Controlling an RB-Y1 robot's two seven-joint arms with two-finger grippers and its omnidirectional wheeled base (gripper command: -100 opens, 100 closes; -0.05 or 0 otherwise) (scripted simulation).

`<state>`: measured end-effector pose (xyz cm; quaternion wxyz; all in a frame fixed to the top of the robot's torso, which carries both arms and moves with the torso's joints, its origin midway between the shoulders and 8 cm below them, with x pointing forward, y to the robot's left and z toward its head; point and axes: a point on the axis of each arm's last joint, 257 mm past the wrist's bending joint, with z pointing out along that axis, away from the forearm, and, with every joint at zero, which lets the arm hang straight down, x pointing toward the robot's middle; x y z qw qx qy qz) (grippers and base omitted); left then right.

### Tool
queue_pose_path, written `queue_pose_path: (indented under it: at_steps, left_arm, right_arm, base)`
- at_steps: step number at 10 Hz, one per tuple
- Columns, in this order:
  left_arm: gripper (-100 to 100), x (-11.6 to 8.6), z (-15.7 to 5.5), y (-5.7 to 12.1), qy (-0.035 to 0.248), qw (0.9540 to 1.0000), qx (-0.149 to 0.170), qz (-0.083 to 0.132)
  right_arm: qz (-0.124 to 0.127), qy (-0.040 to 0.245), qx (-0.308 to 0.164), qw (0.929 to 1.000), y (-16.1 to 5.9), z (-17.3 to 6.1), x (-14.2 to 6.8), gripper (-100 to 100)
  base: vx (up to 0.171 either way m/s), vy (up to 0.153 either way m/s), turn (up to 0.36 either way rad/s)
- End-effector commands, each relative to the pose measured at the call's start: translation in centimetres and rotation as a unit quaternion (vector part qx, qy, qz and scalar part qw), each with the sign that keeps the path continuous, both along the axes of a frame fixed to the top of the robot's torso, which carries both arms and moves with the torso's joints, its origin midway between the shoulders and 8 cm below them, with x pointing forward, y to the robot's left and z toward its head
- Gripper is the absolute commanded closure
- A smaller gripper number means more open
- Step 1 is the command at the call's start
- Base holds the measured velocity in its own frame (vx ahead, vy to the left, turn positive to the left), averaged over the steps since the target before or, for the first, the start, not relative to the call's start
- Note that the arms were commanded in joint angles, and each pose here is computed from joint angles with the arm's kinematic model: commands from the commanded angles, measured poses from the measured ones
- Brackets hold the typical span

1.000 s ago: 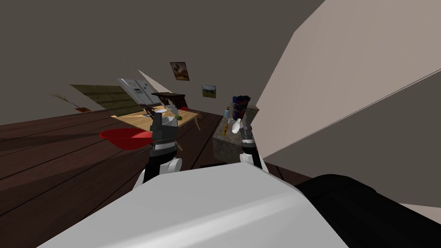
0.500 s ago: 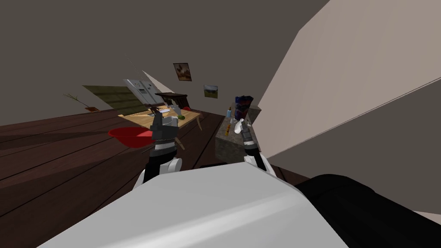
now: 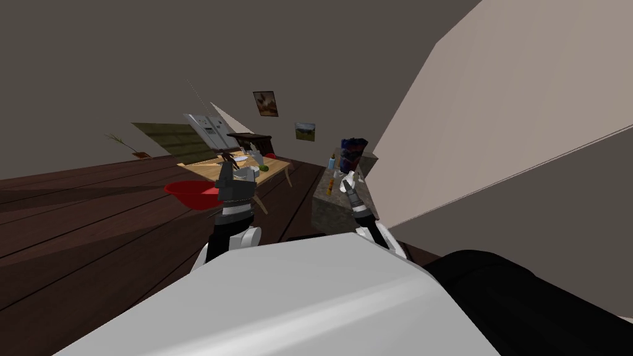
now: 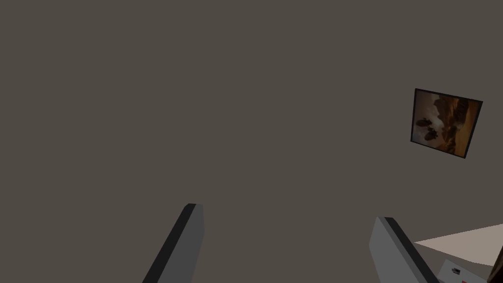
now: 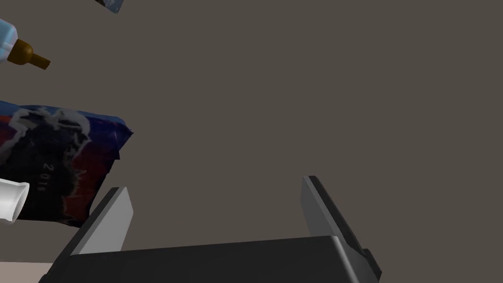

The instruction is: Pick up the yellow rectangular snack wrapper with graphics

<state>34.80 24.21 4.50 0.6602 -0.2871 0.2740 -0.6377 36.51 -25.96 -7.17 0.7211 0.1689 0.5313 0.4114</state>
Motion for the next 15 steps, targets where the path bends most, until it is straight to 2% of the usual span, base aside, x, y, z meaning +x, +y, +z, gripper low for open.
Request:
queue_pose_path:
  at_steps: [1, 2, 3, 4, 5, 6, 7, 8, 9, 10, 11, 12, 13, 14, 15]
  left_arm:
    - [0, 0.0, 0.0, 0.0, 0.000, 1.0000, 0.000, 0.000]
    - [0, 0.0, 0.0, 0.0, 0.000, 1.0000, 0.000, 0.000]
    - [0, 0.0, 0.0, 0.0, 0.000, 1.0000, 0.000, 0.000]
    - [0, 0.0, 0.0, 0.0, 0.000, 1.0000, 0.000, 0.000]
    - [0, 0.0, 0.0, 0.0, 0.000, 1.0000, 0.000, 0.000]
    - [0, 0.0, 0.0, 0.0, 0.000, 1.0000, 0.000, 0.000]
    - [0, 0.0, 0.0, 0.0, 0.000, 1.0000, 0.000, 0.000]
    - [0, 0.0, 0.0, 0.0, 0.000, 1.0000, 0.000, 0.000]
    - [0, 0.0, 0.0, 0.0, 0.000, 1.0000, 0.000, 0.000]
    - [0, 0.0, 0.0, 0.0, 0.000, 1.0000, 0.000, 0.000]
    - [0, 0.0, 0.0, 0.0, 0.000, 1.0000, 0.000, 0.000]
    - [0, 0.0, 0.0, 0.0, 0.000, 1.0000, 0.000, 0.000]
    - [0, 0.0, 0.0, 0.0, 0.000, 1.0000, 0.000, 0.000]
    - [0, 0.0, 0.0, 0.0, 0.000, 1.0000, 0.000, 0.000]
    - [0, 0.0, 0.0, 0.0, 0.000, 1.0000, 0.000, 0.000]
  right_arm:
    - [-0.004, 0.016, -0.058, 0.9982, -0.3, -1.6, -0.3, -100]
    - [0.000, 0.017, -0.064, 0.9978, -0.2, -1.6, -0.3, -100]
    - [-0.005, 0.031, -0.114, 0.9930, -0.6, -3.1, -0.6, -100]
    - [0.000, 0.032, -0.121, 0.9921, -0.5, -3.2, -0.6, -100]
    - [-0.005, 0.045, -0.171, 0.9843, -1.1, -4.7, -1.0, -100]
    - [0.002, 0.046, -0.181, 0.9824, -1.0, -4.8, -1.1, -100]
    - [0.000, 0.058, -0.233, 0.9706, -1.6, -6.4, -1.6, -100]
    - [0.006, 0.059, -0.242, 0.9684, -1.5, -6.5, -1.6, -100]
    - [0.005, 0.070, -0.295, 0.9530, -2.3, -8.1, -2.2, -100]
    - [0.013, 0.071, -0.304, 0.9499, -2.2, -8.2, -2.2, -100]
    - [0.014, 0.080, -0.358, 0.9302, -3.0, -9.8, -2.9, -100]
    - [0.021, 0.080, -0.367, 0.9267, -3.0, -9.9, -2.9, -100]
    - [0.025, 0.089, -0.419, 0.9032, -3.9, -11.5, -3.7, -100]
    - [0.032, 0.088, -0.428, 0.8989, -3.9, -11.5, -3.8, -100]
    - [0.036, 0.095, -0.477, 0.8728, -4.9, -13.1, -4.6, -100]
  base:
    - [0.006, 0.060, 0.053]
    - [0.007, 0.048, 0.027]
    - [0.009, 0.058, 0.056]
    - [0.011, 0.048, 0.035]
    - [0.014, 0.062, 0.072]
    - [0.012, 0.055, 0.032]
    - [0.021, 0.065, 0.068]
    - [0.014, 0.054, 0.029]
    - [0.022, 0.058, 0.069]
    - [0.020, 0.050, 0.028]
    - [0.025, 0.063, 0.075]
    - [0.027, 0.058, 0.022]
    - [0.038, 0.071, 0.054]
    - [0.026, 0.061, 0.026]
    - [0.032, 0.068, 0.064]
